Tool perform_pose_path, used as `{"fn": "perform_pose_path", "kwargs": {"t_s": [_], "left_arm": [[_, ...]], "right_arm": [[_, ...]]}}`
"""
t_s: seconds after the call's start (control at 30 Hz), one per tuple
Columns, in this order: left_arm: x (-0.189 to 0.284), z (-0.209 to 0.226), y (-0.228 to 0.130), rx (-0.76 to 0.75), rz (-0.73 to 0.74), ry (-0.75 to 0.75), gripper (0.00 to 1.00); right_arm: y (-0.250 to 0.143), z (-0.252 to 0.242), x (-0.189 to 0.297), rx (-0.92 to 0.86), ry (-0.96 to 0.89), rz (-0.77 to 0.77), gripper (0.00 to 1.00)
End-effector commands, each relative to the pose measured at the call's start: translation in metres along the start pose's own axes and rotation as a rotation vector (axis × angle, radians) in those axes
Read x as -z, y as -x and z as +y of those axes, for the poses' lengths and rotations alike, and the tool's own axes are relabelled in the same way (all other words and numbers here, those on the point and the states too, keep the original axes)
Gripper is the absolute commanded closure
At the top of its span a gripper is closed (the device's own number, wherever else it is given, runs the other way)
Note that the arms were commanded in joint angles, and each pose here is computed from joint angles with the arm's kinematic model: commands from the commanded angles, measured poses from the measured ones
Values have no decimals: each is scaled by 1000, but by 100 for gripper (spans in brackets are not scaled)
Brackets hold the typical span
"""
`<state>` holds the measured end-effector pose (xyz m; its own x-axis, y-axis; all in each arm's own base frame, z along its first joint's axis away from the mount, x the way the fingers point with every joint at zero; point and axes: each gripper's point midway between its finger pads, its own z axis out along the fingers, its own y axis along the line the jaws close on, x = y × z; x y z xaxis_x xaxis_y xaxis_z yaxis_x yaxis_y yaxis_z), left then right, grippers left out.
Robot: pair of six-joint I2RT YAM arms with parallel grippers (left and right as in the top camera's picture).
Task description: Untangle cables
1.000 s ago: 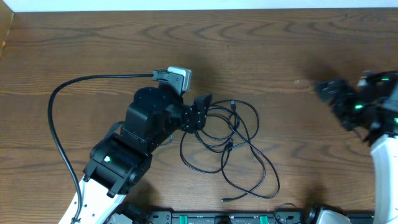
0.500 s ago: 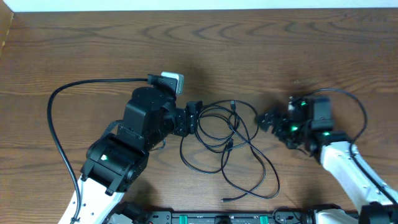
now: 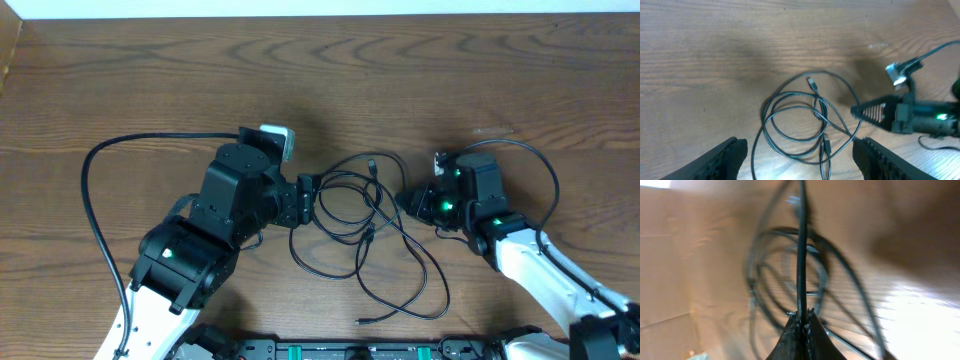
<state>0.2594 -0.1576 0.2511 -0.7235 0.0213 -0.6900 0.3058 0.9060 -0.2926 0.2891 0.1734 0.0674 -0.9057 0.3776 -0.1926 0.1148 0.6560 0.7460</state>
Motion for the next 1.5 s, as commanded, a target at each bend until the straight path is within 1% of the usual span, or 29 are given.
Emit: {"fn": "perform_pose_path", "kwargs": {"t_s": [0.0,0.1,0.13,0.27,0.4,0.5,0.53,0.63,0.67,0.7,0.77,0.8,0.83,0.87,0.93,0.97,1.03,1.07,1.1,1.13,1.17,1.2,1.23,1.27,1.3,1.33,1.4,1.47], "left_arm": [[6,0,6,-7,-19,2,25],[5,0,4,-6,-10,5,25],[5,0,4,-5,-6,6,25],[3,3,-3,-4,22,16,25],[2,6,-11,-1,60,29,24],[0,8,-15,4,82,37,23],[-2,9,-18,5,95,42,18],[-4,10,-20,6,109,46,17],[-5,10,-21,6,112,48,16],[-6,10,-21,6,116,49,14],[-8,10,-22,7,122,51,9],[-8,11,-22,7,124,52,9],[-10,11,-23,7,130,54,7],[-10,11,-23,7,134,55,7],[-12,12,-25,8,145,59,6],[-13,12,-26,9,149,61,6],[-14,13,-27,9,156,63,5],[-15,13,-28,9,159,64,5],[-16,13,-28,9,161,64,5],[-16,13,-28,10,163,65,5],[-17,13,-28,10,165,66,5],[-18,14,-29,10,167,67,5],[-18,14,-29,10,169,67,5],[-19,14,-29,11,173,69,5],[-19,14,-30,11,175,69,5],[-20,14,-30,11,176,70,5],[-20,14,-30,11,177,70,5],[-20,14,-30,11,178,70,5]], "right_arm": [[18,59,24,97,161,-53,98],[44,112,58,247,256,-167,98],[57,137,78,319,282,-242,99],[97,193,140,476,252,-467,99],[125,257,209,648,292,-644,99],[155,279,263,712,204,-835,99],[175,288,299,741,118,-961,99],[202,297,355,781,-40,-1161,99],[214,299,383,750,-96,-1254,99],[221,302,401,729,-121,-1313,99],[228,308,429,671,-111,-1390,99],[228,312,437,630,-58,-1393,99],[215,334,439,610,127,-1317,99],[205,346,435,643,212,-1257,99],[172,372,418,733,407,-1058,99],[152,382,405,771,500,-929,99],[126,384,383,813,581,-734,99],[125,380,374,827,564,-703,99],[130,372,366,835,515,-707,99],[141,362,359,824,448,-728,99],[157,347,353,767,360,-760,99],[170,331,346,675,291,-772,99],[175,320,340,583,265,-757,99],[172,310,321,416,281,-669,99],[161,314,306,361,322,-583,99],[147,324,292,393,366,-501,99],[122,341,272,523,415,-409,99],[109,353,259,682,405,-417,99]]}}
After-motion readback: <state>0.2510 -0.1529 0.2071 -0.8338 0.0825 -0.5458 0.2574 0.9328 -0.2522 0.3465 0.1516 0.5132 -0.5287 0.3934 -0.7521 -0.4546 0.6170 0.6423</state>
